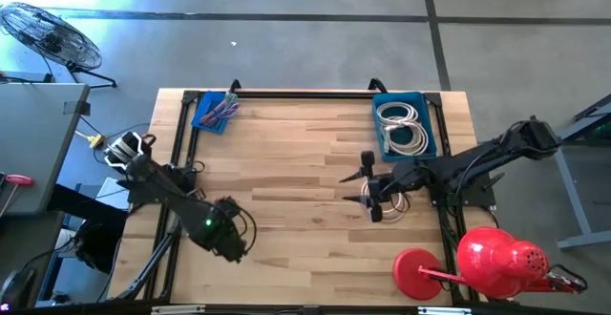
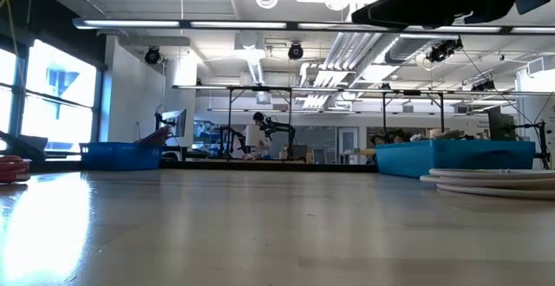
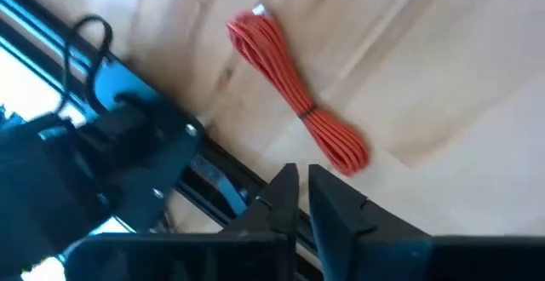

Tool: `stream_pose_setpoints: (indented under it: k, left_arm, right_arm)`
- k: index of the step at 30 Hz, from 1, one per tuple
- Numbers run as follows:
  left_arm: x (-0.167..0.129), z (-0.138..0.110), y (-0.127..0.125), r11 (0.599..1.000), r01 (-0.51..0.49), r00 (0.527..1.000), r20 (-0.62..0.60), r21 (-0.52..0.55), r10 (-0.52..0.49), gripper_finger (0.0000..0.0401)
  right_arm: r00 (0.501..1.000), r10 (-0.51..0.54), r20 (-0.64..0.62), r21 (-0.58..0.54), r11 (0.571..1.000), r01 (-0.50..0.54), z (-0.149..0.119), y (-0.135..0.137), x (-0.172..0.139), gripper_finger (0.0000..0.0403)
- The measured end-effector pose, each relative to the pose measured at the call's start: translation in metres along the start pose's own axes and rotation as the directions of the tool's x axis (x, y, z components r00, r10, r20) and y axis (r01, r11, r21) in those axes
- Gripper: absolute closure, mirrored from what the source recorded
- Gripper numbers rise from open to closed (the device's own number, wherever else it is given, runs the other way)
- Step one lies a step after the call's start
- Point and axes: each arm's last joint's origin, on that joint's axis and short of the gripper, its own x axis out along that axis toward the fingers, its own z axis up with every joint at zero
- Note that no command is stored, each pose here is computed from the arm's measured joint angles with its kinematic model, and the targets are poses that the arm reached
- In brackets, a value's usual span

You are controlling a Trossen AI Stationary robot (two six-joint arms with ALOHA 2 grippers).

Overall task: Pick & Place USB Port
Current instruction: Put the orange USB cable into the left blue bin

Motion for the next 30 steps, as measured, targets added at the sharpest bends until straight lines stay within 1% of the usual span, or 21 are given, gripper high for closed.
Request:
stream_pose_setpoints:
  k: [2, 3, 7, 9, 12, 17, 20, 26, 30]
  left_arm:
    - [0.001, 0.003, 0.009, 1.000, -0.011, 1.000, 0.021, 0.029, 0.010, 0.0390]
    - [0.003, 0.004, 0.013, 0.999, -0.017, 0.999, 0.028, 0.028, 0.016, 0.0395]
    - [0.002, -0.005, 0.036, 0.999, 0.011, 0.999, 0.045, -0.039, -0.009, 0.0397]
    - [0.003, -0.013, 0.047, 0.997, 0.035, 0.998, 0.050, -0.073, -0.032, 0.0397]
    - [0.002, -0.026, 0.064, 0.990, 0.080, 0.992, 0.107, -0.119, -0.067, 0.0396]
    - [0.010, -0.042, 0.078, 0.978, 0.139, 0.972, 0.209, -0.153, -0.105, 0.0396]
    - [0.020, -0.047, 0.080, 0.972, 0.179, 0.962, 0.234, -0.152, -0.141, 0.0396]
    - [0.054, -0.046, 0.068, 0.965, 0.221, 0.955, 0.233, -0.140, -0.185, 0.0396]
    - [0.073, -0.046, 0.067, 0.970, 0.200, 0.963, 0.209, -0.142, -0.168, 0.0396]
  right_arm:
    - [1.000, 0.008, -0.009, -0.008, 1.000, -0.008, 0.001, 0.005, -0.001, 0.0199]
    - [1.000, 0.012, -0.013, -0.013, 1.000, -0.012, 0.001, 0.008, -0.001, 0.0199]
    - [0.999, 0.007, -0.035, -0.035, 0.999, -0.008, 0.001, 0.015, -0.003, 0.0199]
    - [0.999, 0.004, -0.042, -0.047, 0.999, -0.006, 0.001, 0.018, -0.004, 0.0199]
    - [0.999, 0.013, -0.052, -0.063, 0.998, -0.016, 0.001, 0.020, -0.004, 0.0199]
    - [0.997, 0.022, -0.068, -0.069, 0.997, -0.026, -0.001, 0.021, -0.004, 0.0199]
    - [0.997, 0.021, -0.068, -0.069, 0.997, -0.026, -0.001, 0.021, -0.004, 0.0199]
    - [0.997, 0.021, -0.067, -0.069, 0.997, -0.026, -0.001, 0.021, -0.004, 0.0199]
    - [0.998, 0.021, -0.067, -0.069, 0.997, -0.026, -0.001, 0.021, -0.004, 0.0199]
